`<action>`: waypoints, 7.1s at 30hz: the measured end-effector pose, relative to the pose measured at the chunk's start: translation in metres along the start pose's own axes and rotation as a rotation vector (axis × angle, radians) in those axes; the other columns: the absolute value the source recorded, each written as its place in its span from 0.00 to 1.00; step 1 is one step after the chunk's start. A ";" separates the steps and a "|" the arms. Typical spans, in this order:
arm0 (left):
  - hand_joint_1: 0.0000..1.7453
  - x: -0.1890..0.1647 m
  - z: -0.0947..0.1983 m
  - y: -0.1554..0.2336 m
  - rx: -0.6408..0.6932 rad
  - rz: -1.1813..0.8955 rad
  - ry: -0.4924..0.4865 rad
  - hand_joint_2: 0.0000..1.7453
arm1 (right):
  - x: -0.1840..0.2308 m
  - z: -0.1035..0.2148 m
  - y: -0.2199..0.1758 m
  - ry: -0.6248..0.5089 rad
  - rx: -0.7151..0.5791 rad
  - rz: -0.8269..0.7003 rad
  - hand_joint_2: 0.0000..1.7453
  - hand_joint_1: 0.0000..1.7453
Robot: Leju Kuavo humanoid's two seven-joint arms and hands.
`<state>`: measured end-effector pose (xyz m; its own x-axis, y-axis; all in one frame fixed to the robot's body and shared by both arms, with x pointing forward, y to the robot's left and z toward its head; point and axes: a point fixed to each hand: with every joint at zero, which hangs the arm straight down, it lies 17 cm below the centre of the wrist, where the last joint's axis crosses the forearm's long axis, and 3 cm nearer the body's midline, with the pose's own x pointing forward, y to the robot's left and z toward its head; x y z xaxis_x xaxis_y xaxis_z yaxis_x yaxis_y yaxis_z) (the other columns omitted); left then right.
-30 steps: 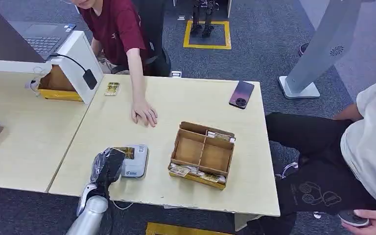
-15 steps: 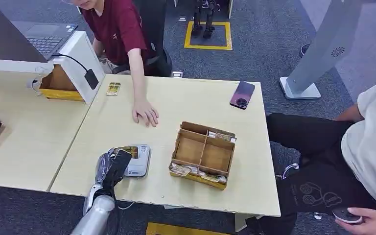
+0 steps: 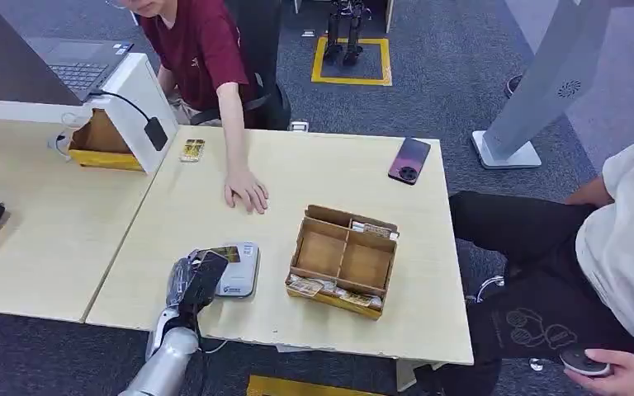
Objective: Pass the card to the sensor for recognition and then transmit it.
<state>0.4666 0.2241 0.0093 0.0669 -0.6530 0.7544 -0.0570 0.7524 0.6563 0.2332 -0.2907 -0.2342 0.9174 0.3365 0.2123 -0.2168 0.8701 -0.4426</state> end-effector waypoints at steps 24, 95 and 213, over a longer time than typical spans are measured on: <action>1.00 0.008 0.000 -0.003 -0.046 0.215 -0.014 1.00 | 0.001 0.000 -0.001 -0.009 -0.004 -0.003 1.00 0.00; 1.00 0.009 -0.001 0.031 -0.201 -0.221 -0.274 1.00 | 0.001 -0.001 -0.002 -0.008 0.005 0.010 1.00 0.00; 1.00 0.060 -0.001 -0.003 -0.279 0.041 -0.300 1.00 | -0.017 -0.007 -0.014 0.020 -0.025 -0.018 1.00 0.00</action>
<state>0.4720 0.1828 0.0531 -0.2258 -0.5875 0.7770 0.2215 0.7458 0.6283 0.2231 -0.3114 -0.2379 0.9278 0.3131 0.2029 -0.1919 0.8668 -0.4603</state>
